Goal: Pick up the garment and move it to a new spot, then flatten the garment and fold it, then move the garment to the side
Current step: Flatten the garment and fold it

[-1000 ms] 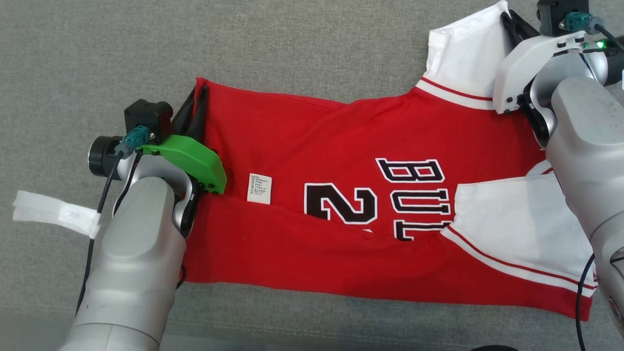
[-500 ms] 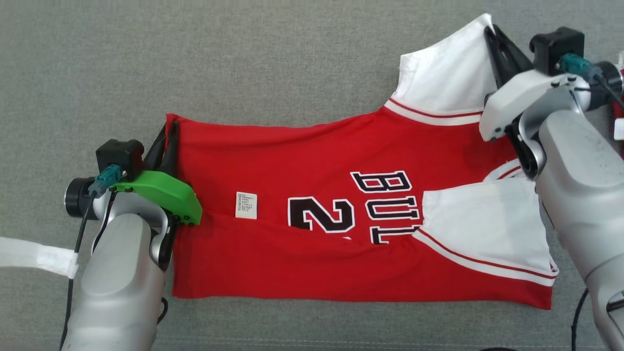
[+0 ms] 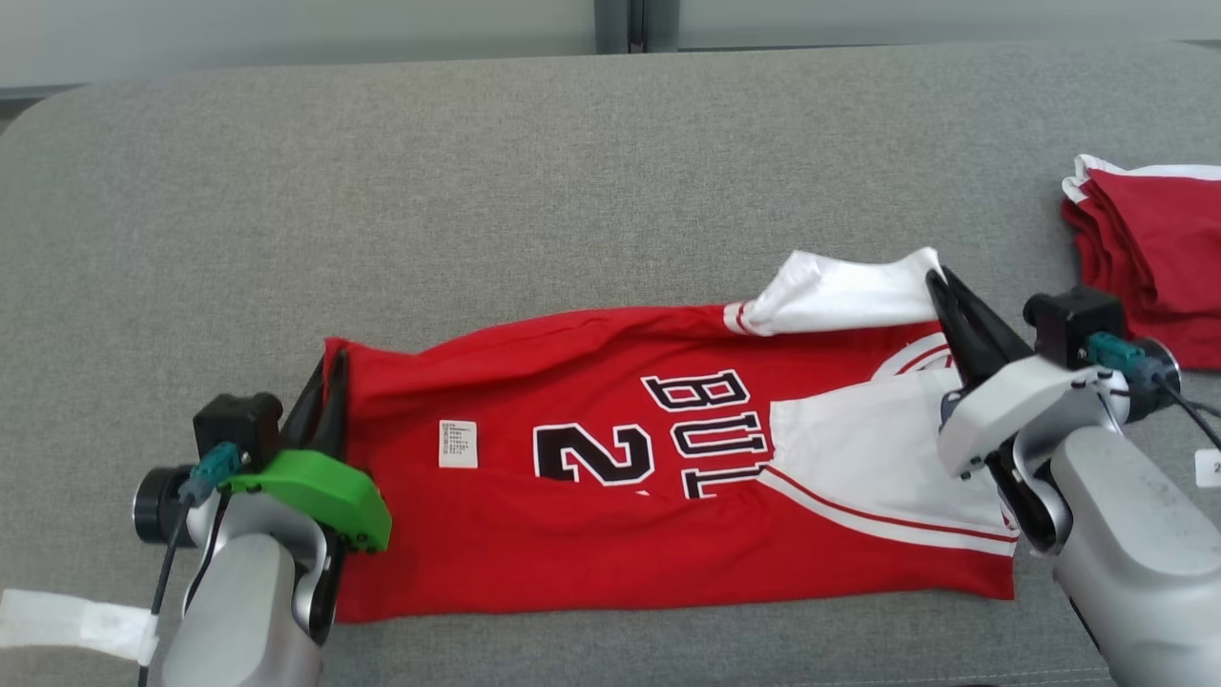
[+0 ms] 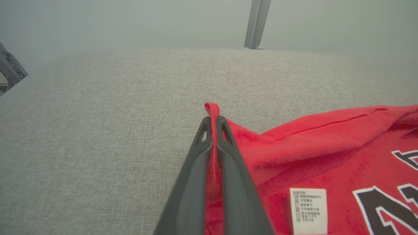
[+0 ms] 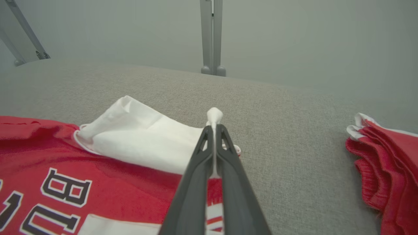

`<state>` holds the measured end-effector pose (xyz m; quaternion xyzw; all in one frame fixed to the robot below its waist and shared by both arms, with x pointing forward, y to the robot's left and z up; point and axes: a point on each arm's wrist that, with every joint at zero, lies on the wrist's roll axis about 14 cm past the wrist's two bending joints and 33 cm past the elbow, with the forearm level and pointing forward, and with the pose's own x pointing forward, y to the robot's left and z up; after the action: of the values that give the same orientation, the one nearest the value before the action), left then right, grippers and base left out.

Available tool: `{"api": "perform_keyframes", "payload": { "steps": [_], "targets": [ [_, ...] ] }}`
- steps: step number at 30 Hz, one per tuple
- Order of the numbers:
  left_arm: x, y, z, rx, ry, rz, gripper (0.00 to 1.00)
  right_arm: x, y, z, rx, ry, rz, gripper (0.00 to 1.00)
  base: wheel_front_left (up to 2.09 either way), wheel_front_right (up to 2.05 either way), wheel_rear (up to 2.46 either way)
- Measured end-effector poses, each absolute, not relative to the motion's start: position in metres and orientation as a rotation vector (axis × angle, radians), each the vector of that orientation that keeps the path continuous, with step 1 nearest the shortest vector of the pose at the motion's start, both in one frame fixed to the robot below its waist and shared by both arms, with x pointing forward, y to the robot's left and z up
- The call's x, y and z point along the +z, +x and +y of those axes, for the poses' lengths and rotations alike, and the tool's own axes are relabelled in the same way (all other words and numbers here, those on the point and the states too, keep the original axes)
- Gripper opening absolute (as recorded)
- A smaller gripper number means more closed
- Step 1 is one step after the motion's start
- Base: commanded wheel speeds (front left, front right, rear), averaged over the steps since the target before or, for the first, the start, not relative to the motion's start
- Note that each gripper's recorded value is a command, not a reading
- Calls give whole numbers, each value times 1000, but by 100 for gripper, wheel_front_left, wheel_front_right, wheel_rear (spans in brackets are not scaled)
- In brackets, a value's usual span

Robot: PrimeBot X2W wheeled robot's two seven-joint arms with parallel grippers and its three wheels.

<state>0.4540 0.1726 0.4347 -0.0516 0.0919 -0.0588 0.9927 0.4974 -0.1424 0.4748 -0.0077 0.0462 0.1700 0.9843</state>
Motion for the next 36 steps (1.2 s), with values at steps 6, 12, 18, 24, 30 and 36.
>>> {"api": "perform_keyframes", "payload": {
  "steps": [6,12,18,24,30,36],
  "targets": [
    [415,425,181,-81,-124,244,0,458,462,-152,313,30,140,0,0,0,0],
    [399,402,187,-46,-151,289,0,448,438,-166,259,66,168,0,0,0,0],
    [393,389,188,-28,-171,308,0,442,419,-175,218,93,181,0,0,0,0],
    [384,380,190,-7,-181,334,100,429,408,-177,202,102,218,93,0,0,0],
    [385,373,205,62,-183,320,100,429,403,-193,150,116,212,100,0,0,0],
    [391,355,214,103,-146,294,100,445,397,-209,96,108,151,100,0,0,0]
  ]
}}
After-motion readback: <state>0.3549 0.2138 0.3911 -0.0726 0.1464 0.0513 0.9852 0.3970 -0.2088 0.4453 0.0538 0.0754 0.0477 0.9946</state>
